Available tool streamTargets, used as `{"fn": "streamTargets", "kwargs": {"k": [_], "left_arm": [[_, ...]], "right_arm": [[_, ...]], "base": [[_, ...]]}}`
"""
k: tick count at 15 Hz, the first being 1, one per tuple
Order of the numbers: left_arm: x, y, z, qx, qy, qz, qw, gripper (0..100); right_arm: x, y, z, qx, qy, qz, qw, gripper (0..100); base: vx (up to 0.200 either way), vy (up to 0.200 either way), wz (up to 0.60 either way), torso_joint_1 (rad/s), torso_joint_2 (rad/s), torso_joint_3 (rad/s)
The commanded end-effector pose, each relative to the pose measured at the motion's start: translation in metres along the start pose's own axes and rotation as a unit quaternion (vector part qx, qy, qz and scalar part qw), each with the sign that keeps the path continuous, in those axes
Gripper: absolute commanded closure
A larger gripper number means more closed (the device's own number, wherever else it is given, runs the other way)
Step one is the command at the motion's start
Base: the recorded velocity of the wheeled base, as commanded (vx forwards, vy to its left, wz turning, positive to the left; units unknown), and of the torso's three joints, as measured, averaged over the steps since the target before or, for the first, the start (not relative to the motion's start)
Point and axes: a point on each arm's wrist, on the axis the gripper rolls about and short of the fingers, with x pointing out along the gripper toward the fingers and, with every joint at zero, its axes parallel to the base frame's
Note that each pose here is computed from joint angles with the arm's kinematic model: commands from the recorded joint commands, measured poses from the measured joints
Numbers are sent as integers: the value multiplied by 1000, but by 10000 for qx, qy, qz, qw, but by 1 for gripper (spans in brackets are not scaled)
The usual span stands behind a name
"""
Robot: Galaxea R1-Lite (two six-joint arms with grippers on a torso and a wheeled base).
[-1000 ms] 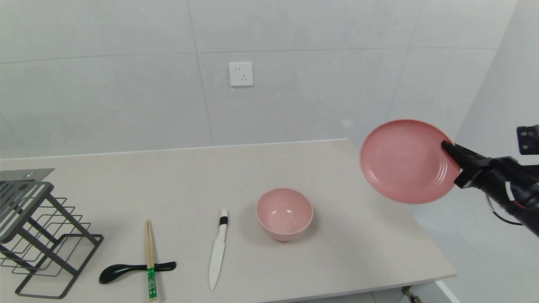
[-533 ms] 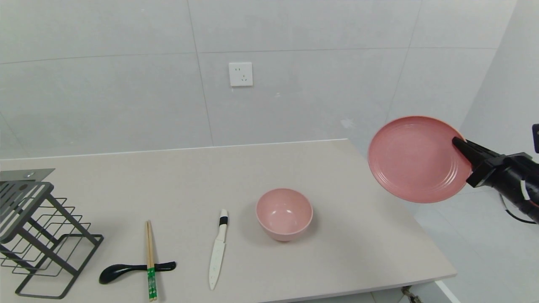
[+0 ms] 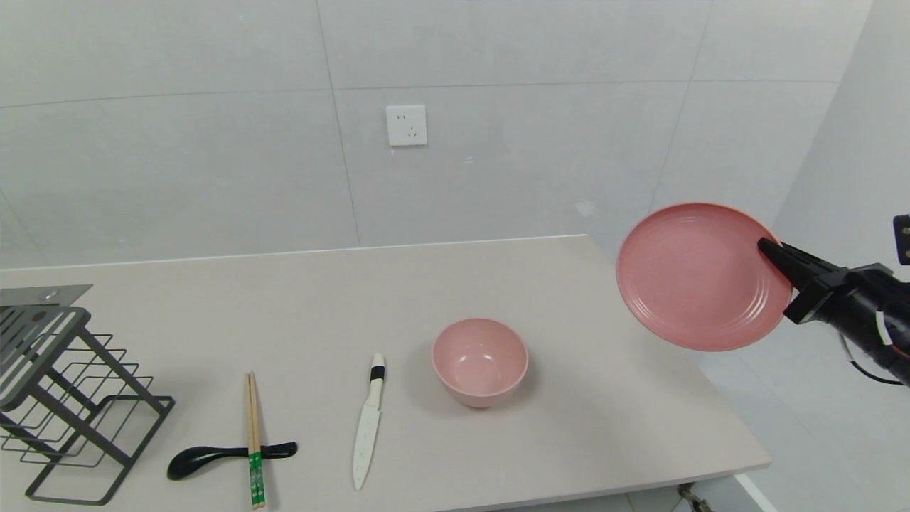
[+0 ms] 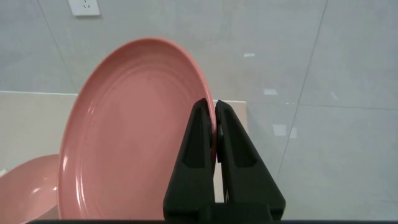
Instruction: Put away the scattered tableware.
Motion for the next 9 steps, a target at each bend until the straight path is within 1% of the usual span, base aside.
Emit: {"fn": "streamTargets", "kwargs": {"k": [1, 2, 4, 5, 6, 8, 9], "left_arm": [[36, 2, -3, -93, 1077, -259, 9938, 0], [47, 3, -3, -66, 1242, -251, 9919, 0], [72, 4, -3, -73, 1429, -299, 9893, 0], [83, 4, -4, -70, 1483, -379, 9882, 0], [94, 3, -3, -79, 1496, -585, 9870, 0], [106, -2, -2, -95, 1437, -1021, 9843, 0], [110, -2, -3, -49, 1511, -1057, 9828, 0]], "right_arm": [[-2, 1, -2, 17, 39, 41, 10000, 100], [-2, 1, -1, 14, 36, 103, 9999, 100], [-2, 1, -1, 13, 38, 126, 9999, 100], [-3, 0, -1, 12, 38, 111, 9999, 100], [-3, -1, -1, 17, 38, 96, 9999, 100], [-3, -1, -1, 12, 45, 95, 9999, 100], [-3, -1, -2, 15, 52, 95, 9999, 100]], "base": [[0, 0, 0, 0, 0, 0], [0, 0, 0, 0, 0, 0], [0, 0, 0, 0, 0, 0], [0, 0, 0, 0, 0, 0], [0, 0, 0, 0, 0, 0], [0, 0, 0, 0, 0, 0], [0, 0, 0, 0, 0, 0]]}}
